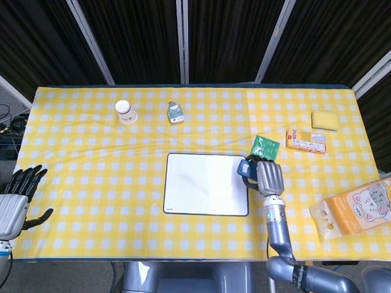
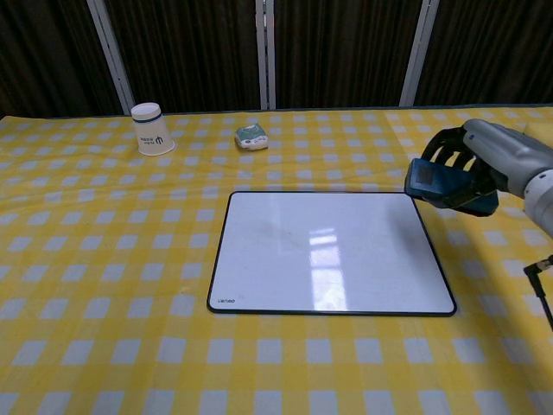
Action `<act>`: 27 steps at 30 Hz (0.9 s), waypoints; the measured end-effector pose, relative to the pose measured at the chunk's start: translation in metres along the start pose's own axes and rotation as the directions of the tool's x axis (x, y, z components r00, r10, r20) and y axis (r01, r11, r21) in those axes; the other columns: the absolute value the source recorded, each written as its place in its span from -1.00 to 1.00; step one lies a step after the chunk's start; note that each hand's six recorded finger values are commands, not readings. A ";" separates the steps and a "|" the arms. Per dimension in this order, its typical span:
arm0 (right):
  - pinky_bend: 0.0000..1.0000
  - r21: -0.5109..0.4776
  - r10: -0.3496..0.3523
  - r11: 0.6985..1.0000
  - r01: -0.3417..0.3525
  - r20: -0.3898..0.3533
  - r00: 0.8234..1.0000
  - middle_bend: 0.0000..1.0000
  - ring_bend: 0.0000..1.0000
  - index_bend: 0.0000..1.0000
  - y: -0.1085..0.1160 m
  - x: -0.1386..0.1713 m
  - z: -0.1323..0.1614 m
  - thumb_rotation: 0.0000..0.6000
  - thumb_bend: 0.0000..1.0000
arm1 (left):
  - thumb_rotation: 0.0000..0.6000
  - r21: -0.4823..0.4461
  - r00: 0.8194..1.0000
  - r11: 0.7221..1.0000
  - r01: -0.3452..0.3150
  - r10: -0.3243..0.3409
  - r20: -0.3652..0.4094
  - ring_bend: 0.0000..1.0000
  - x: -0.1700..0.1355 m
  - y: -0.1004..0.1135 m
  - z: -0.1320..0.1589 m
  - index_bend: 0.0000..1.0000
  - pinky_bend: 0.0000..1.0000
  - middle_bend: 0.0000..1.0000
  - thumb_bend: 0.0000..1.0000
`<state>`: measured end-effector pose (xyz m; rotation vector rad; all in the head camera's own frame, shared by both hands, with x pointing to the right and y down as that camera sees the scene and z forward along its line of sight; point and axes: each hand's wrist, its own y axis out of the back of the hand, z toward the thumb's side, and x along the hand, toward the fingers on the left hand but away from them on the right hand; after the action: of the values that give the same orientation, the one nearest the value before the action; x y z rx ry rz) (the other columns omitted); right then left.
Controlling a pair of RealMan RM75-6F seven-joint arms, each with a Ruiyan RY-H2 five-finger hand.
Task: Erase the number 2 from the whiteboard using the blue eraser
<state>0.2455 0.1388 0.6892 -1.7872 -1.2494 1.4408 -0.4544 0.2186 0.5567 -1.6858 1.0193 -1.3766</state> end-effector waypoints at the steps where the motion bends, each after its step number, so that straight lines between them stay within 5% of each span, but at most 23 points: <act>1: 0.44 0.009 0.003 1.000 -0.003 -0.002 1.000 0.42 0.31 0.72 0.004 0.004 -0.006 1.00 -0.29 | 1.00 0.001 1.000 1.000 -0.001 0.001 0.001 -1.00 0.000 0.000 0.001 -0.91 -1.00 -1.00 -0.50; 6: 0.43 0.026 0.037 0.999 -0.037 -0.023 0.999 0.41 0.31 0.72 0.012 0.027 -0.030 1.00 -0.29 | 1.00 0.011 1.000 1.000 -0.004 0.004 0.008 -1.00 -0.001 0.000 0.004 -0.91 -1.00 -1.00 -0.50; 15: 0.30 0.013 0.064 0.998 -0.063 -0.062 0.996 0.28 0.20 0.62 0.001 0.032 -0.026 1.00 -0.30 | 1.00 0.018 1.000 1.000 -0.002 0.002 0.016 -1.00 -0.002 -0.001 0.009 -0.91 -1.00 -1.00 -0.50; 21: -0.74 0.099 0.118 0.989 -0.111 -0.065 0.991 -0.36 -0.49 0.14 -0.014 0.029 -0.026 1.00 -0.41 | 1.00 0.016 1.000 1.000 -0.001 0.001 0.011 -1.00 -0.001 -0.002 0.007 -0.91 -1.00 -1.00 -0.50; 24: -0.98 0.145 0.146 0.980 -0.138 -0.047 0.988 -0.64 -0.81 -0.07 -0.021 0.028 -0.032 1.00 -0.48 | 1.00 0.016 1.000 1.000 -0.003 0.003 0.008 -1.00 -0.002 -0.001 0.006 -0.91 -1.00 -1.00 -0.50; 27: -1.00 0.174 0.157 0.974 -0.148 -0.035 0.987 -0.89 -0.99 -0.35 -0.021 0.028 -0.036 1.00 -0.55 | 1.00 0.016 1.000 1.000 -0.002 0.002 0.007 -1.00 -0.002 -0.001 0.005 -0.91 -1.00 -1.00 -0.50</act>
<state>0.2730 0.1780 0.7046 -1.8217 -0.9509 1.5292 -0.4494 0.2216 0.5560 -1.6759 1.0034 -1.3730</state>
